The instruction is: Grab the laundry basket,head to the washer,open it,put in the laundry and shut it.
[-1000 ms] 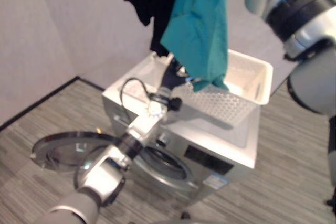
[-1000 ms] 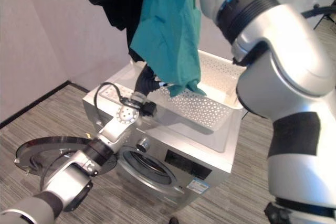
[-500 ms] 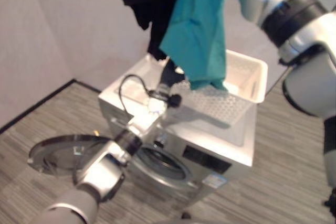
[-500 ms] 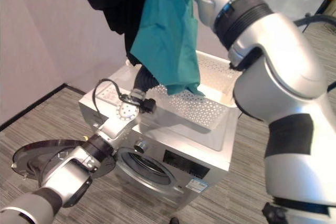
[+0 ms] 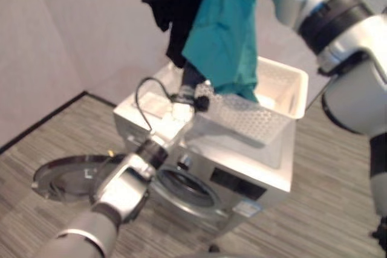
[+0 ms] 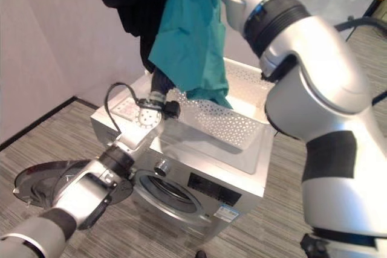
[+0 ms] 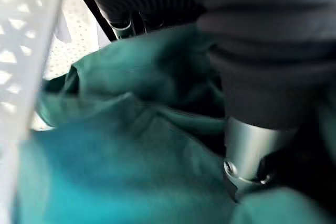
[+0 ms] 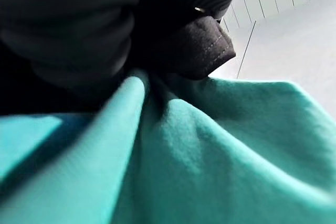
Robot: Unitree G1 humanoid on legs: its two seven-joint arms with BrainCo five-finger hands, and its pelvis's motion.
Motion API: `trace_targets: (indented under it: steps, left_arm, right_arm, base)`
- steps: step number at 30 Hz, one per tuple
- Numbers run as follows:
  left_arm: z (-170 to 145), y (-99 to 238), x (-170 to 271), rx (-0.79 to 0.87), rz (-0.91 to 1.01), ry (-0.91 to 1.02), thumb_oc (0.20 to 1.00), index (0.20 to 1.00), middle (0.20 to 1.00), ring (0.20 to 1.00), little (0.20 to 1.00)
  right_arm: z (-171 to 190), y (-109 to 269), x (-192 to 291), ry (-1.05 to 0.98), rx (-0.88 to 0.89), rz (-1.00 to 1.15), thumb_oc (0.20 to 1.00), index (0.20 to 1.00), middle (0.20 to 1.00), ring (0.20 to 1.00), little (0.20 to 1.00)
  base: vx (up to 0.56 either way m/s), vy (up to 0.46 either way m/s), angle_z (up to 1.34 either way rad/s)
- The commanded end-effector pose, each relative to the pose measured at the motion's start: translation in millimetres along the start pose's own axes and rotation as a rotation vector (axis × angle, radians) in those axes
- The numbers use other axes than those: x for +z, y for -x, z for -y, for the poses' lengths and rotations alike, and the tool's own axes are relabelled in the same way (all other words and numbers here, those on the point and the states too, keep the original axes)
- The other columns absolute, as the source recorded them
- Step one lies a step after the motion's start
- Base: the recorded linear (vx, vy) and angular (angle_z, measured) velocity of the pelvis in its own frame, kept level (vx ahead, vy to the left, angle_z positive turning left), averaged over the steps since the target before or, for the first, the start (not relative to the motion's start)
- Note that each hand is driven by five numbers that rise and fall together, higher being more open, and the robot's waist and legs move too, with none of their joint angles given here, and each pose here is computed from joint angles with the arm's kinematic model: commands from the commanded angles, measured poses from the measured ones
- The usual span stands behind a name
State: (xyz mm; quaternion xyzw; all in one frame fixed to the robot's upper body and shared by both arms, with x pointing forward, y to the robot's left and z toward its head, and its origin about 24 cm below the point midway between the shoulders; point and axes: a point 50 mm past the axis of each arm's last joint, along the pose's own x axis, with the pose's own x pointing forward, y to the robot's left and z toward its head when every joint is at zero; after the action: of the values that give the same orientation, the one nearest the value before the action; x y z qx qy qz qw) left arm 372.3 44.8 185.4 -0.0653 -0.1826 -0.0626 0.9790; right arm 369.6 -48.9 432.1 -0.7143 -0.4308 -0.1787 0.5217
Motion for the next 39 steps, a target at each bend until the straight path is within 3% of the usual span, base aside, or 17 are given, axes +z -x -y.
trace_targets:
  steps: [1, 17, 30, 39]
  left_arm:
    - [23.4, -25.3, 54.5, -0.02, 0.194, 0.047, 1.0, 1.0, 1.0, 1.0, 1.0]
    - [37.0, -30.1, 67.5, -0.021, 0.225, 0.05, 1.0, 1.0, 1.0, 1.0, 1.0]
    - [2.7, -28.2, 115.4, 0.102, 0.437, 0.157, 1.0, 1.0, 1.0, 1.0, 1.0]
    - [7.0, -31.1, 123.7, 0.094, 0.45, 0.165, 1.0, 1.0, 1.0, 1.0, 1.0]
  right_arm:
    - [71.6, -24.4, -39.0, 0.057, -0.175, -0.189, 0.2, 0.2, 0.2, 0.2, 0.2]
    - [87.9, -31.2, -30.6, 0.018, -0.215, -0.185, 0.2, 0.2, 0.2, 0.2, 0.2]
    - [79.5, -24.1, -55.0, 0.116, -0.152, -0.244, 0.2, 0.2, 0.2, 0.2, 0.2]
    - [78.3, -25.6, -51.5, 0.14, -0.126, -0.232, 0.2, 0.2, 0.2, 0.2, 0.2]
  base:
    - [0.01, -0.003, -0.05]
    - [0.0, -0.001, -0.03]
    - [0.0, 0.0, 0.0]
    - [0.0, 0.0, 0.0]
